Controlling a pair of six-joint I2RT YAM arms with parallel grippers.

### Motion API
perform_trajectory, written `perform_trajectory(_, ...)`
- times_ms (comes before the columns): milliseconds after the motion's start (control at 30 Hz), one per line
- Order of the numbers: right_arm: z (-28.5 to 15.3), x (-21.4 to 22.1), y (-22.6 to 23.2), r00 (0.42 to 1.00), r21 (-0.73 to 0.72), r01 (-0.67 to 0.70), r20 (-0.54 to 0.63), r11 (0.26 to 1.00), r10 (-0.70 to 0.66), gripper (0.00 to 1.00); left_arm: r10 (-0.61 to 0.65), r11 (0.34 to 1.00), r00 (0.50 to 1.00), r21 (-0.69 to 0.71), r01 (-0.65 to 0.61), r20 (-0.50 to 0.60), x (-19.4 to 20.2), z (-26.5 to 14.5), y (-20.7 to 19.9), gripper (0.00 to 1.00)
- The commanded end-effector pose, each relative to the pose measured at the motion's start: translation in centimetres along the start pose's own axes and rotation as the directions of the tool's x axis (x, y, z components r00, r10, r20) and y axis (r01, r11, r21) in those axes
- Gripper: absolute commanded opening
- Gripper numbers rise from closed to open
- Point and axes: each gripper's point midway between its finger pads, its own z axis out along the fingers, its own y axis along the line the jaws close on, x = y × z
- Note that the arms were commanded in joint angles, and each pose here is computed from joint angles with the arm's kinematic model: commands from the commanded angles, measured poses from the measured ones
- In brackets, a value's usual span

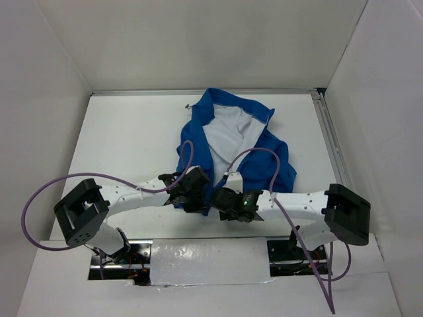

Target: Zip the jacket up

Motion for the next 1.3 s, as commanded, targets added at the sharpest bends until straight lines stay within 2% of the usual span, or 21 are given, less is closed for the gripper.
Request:
perform_trajectory(0, 0.6, -1.3, -0.3, 0.998, 0.052, -0.038, 0.046, 0.998, 0.036, 0.55, -0.012, 1.0, 1.0, -0.012, 0.012, -0.016, 0.5, -0.5, 0.0, 0.0)
perform_trajectory(333, 2.6, -0.8, -0.4, 0.998, 0.061, -0.062, 0.009, 0.996, 0.062, 0.58, -0.007, 1.0, 1.0, -0.01, 0.007, -0.019, 0.9, -0.5, -0.1, 0.0)
perform_trajectory(500, 0.9, -1.5, 0.3, 0.997, -0.015, -0.073, 0.026, 0.997, 0.073, 0.61, 0.006, 1.0, 1.0, -0.009, -0.006, -0.023, 0.8, 0.0, -0.5, 0.0)
perform_trajectory(633, -0.9, -2.7, 0.8, 0.991, -0.096, -0.114, 0.064, 0.989, 0.12, 0.67, 0.021, 1.0, 1.0, 0.0, -0.021, -0.022, 0.5, 0.3, -1.3, 0.0)
perform_trajectory(800, -0.8, -3.5, -0.2, 0.984, -0.025, -0.14, 0.104, 0.99, 0.142, 0.69, 0.039, 0.999, 0.999, 0.009, -0.038, -0.029, 0.8, 0.4, -1.8, 0.0)
perform_trajectory(1267, 2.9, -1.8, -0.1, 0.993, 0.007, -0.113, 0.038, 0.994, 0.113, 0.68, 0.041, 0.999, 0.999, -0.003, -0.041, -0.035, 1.3, 0.2, -1.6, 0.0)
